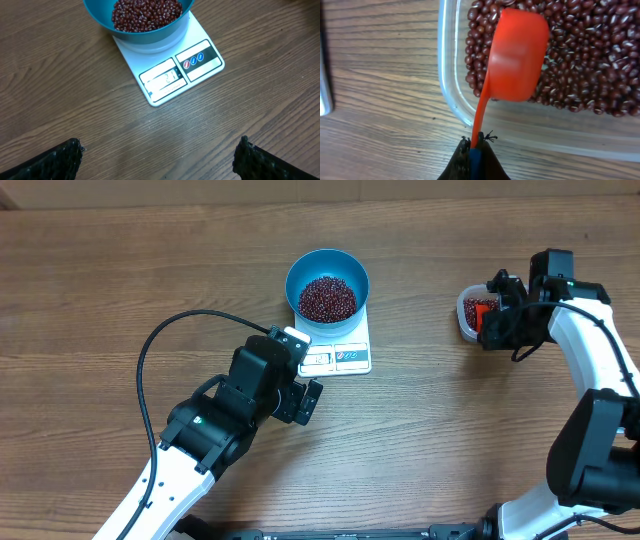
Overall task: Scoop item into bowl and weigh 150g on scale
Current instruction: 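Drag the red cup through the beans to scoop with the right gripper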
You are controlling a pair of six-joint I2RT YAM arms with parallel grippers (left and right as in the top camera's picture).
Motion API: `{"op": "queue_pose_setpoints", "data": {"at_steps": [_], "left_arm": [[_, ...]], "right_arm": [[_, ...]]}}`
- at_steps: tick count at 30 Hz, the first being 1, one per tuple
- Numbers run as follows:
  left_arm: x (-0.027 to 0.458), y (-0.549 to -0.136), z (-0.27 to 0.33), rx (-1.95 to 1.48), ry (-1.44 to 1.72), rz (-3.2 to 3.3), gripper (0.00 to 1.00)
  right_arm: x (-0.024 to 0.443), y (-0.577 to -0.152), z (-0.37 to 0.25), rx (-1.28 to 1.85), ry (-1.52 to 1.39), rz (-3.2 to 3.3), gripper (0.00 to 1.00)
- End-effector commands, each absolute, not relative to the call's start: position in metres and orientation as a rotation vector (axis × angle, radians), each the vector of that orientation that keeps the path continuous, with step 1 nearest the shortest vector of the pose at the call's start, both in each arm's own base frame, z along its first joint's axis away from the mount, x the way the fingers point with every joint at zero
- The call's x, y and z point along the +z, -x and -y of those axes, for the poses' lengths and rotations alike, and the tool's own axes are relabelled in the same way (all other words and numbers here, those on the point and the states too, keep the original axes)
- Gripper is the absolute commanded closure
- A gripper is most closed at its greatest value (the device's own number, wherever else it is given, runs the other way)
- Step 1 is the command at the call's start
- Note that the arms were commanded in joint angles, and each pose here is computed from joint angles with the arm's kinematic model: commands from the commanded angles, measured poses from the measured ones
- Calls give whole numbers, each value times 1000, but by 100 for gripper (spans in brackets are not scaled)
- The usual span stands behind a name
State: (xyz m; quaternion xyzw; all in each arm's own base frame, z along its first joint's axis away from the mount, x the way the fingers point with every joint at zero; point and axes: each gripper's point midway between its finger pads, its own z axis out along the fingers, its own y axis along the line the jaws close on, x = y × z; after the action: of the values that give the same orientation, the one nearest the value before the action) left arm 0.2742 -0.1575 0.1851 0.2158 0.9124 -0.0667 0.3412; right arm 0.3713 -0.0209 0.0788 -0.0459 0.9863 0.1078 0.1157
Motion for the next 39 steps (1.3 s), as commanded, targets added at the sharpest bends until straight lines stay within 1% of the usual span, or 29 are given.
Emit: {"op": "queue_pose_setpoints", "data": {"at_steps": [1, 11, 28, 39], "left_arm": [[185, -275, 159, -178, -583, -2369, 1], [185, -275, 159, -178, -583, -2369, 0], [185, -275, 159, -178, -583, -2369, 0], [185, -275, 159, -178, -583, -2369, 0]], "right_arm": [[80, -369, 6, 507, 125, -2859, 96], [91, -371, 21, 681, -4, -2770, 96], [100, -370, 56, 768, -167, -2680, 96], [123, -371, 74, 960, -278, -2505, 96]]}}
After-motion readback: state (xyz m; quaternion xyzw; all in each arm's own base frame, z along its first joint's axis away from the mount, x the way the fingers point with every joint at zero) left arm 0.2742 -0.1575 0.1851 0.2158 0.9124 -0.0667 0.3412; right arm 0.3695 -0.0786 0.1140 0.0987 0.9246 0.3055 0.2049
